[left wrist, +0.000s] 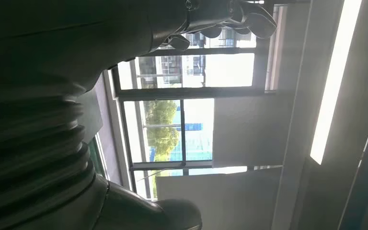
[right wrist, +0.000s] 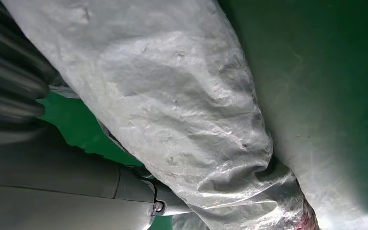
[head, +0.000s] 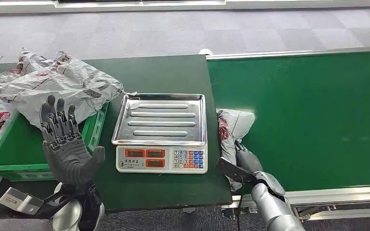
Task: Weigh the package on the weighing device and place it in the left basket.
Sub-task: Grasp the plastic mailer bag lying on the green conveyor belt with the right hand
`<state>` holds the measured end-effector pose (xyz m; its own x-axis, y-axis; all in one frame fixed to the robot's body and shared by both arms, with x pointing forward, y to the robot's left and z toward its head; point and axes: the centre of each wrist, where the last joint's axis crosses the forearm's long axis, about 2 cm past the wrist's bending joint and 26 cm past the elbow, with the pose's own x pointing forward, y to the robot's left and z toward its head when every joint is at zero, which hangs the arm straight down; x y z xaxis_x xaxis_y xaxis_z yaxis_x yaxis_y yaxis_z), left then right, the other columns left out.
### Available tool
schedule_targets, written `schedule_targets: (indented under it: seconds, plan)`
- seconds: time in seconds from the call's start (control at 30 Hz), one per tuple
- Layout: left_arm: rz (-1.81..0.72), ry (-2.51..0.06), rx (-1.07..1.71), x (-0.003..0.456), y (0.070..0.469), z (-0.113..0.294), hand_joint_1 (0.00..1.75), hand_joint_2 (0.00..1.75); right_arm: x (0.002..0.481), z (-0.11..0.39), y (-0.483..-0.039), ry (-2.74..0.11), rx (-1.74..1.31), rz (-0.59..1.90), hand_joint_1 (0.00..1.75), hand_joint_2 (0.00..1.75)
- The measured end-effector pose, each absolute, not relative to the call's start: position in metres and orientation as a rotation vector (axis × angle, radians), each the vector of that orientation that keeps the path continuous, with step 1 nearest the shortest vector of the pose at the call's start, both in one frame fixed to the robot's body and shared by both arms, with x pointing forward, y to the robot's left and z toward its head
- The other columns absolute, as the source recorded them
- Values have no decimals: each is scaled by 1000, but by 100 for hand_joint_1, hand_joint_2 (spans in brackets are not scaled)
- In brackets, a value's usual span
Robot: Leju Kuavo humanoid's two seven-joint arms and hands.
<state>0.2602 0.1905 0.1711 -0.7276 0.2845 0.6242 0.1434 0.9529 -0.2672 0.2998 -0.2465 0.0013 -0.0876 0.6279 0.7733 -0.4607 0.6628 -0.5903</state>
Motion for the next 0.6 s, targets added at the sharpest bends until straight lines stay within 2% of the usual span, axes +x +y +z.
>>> schedule_targets:
  seconds: [0.47,0.6]
  plan:
    - [252,-2396,-299,261,191,171,0,175,295,0,-239,-1448,-108,864,3,175]
    - [248,-2402,-297,262,191,173,0,175,292,-1,-236,-1472,-138,820,175,175]
